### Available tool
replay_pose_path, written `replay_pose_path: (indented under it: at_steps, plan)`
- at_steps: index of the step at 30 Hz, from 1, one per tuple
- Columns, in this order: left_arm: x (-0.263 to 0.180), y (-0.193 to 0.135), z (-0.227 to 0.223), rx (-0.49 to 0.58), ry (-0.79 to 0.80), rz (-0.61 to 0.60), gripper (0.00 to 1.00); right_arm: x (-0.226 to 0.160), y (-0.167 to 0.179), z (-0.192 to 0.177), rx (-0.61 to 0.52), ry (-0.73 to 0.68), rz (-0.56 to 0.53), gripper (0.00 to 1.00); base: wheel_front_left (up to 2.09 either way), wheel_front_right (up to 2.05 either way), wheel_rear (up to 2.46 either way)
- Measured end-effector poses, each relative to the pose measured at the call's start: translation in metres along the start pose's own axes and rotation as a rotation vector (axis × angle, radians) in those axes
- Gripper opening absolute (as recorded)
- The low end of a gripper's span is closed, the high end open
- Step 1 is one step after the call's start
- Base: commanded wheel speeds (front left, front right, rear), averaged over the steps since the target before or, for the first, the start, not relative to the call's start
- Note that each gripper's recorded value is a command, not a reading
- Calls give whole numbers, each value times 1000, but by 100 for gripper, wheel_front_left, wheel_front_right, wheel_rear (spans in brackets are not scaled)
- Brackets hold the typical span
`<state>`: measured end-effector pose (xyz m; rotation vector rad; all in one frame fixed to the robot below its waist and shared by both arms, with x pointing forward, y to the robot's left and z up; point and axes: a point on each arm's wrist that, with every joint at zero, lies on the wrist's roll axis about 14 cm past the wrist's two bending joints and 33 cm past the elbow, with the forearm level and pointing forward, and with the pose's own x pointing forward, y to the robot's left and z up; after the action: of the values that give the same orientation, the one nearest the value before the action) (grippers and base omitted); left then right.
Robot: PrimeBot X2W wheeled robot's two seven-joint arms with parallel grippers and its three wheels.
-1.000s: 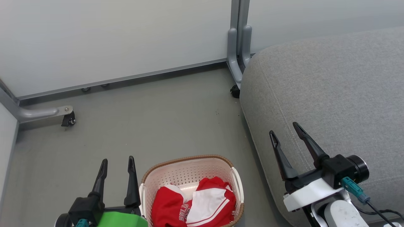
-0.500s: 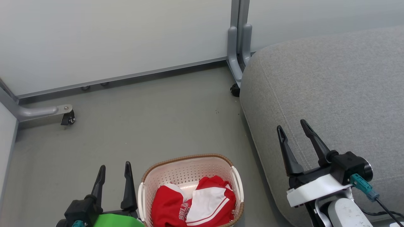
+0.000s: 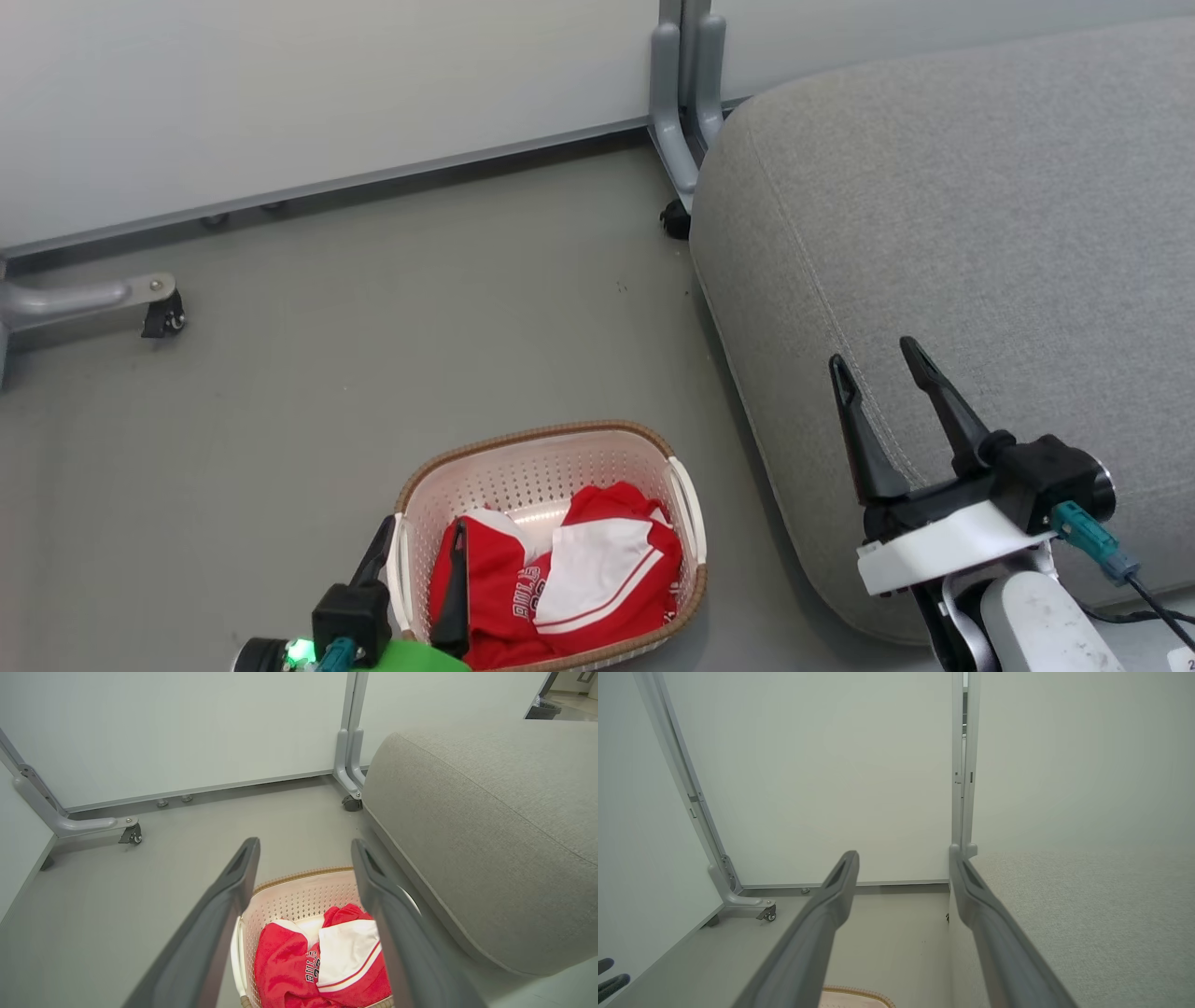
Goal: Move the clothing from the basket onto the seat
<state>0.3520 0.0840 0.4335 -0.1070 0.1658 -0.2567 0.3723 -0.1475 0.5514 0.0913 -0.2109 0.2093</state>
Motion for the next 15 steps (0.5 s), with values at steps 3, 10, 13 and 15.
replay_pose_path:
  at_steps: [3,10,13,15]
  plan:
    - [16,-7,-15,54,53,-44,100,10,-8,1,-2,-8,-15,100,0,0,0]
    - [51,-12,-82,201,279,-149,100,34,-32,-15,15,11,-68,100,0,0,0]
    - [65,-9,-110,305,370,-226,100,42,-41,-28,30,32,-95,100,0,0,0]
    - [72,-4,-130,369,430,-270,100,47,-44,-39,35,51,-103,100,0,0,0]
